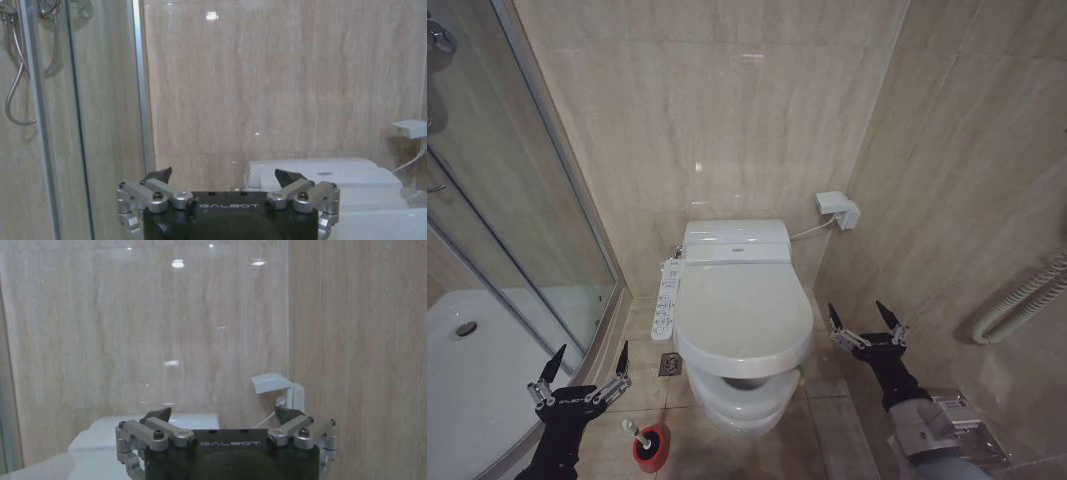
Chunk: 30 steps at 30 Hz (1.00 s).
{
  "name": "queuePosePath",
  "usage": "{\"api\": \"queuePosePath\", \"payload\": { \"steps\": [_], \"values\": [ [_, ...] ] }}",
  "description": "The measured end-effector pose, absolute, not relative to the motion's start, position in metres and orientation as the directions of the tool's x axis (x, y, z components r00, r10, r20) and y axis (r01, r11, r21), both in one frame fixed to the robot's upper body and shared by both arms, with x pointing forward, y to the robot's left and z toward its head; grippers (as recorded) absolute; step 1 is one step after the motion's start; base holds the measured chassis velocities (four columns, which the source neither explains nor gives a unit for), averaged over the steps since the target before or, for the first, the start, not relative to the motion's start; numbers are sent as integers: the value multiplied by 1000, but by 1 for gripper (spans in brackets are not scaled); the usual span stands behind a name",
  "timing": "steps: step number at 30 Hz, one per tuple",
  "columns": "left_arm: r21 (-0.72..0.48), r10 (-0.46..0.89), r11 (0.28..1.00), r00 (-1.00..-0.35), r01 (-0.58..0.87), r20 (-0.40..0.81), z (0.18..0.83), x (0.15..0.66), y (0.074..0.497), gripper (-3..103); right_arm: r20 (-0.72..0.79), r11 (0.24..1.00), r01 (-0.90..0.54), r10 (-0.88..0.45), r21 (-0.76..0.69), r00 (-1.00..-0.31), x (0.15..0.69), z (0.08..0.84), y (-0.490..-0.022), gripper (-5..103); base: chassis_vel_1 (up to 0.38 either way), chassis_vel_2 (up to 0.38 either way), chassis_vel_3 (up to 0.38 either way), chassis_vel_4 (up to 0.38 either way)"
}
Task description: Open the toilet lid, clean the toilet bowl with a toilet brush, close the toilet lid, and flush.
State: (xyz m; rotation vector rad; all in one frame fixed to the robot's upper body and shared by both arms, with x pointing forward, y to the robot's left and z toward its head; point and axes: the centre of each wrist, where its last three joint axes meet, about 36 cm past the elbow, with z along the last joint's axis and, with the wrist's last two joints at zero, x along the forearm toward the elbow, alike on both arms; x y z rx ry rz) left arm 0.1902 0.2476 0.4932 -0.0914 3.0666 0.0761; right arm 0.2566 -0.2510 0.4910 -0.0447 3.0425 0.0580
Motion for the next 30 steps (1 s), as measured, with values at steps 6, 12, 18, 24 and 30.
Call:
{"api": "queuePosePath", "payload": {
  "steps": [6,12,18,24,30],
  "values": [
    [47,-58,997,-996,-61,-74,493,190,248,100,-106,999,-30,-26,38,-994,255,494,-250,100,0,0,0,0],
    [47,-58,997,-996,-61,-74,493,190,248,100,-116,999,-32,-27,34,-993,252,493,-247,100,0,0,0,0],
    [47,-58,997,-996,-61,-74,493,190,248,100,-128,999,-28,-23,37,-991,246,495,-240,100,0,0,0,0],
    [47,-58,997,-996,-61,-74,493,190,248,100,-122,999,-26,-21,33,-992,247,493,-240,100,0,0,0,0],
    [47,-58,997,-996,-61,-74,493,190,248,100,-118,999,-25,-21,33,-993,247,493,-240,100,0,0,0,0]
  ]
}}
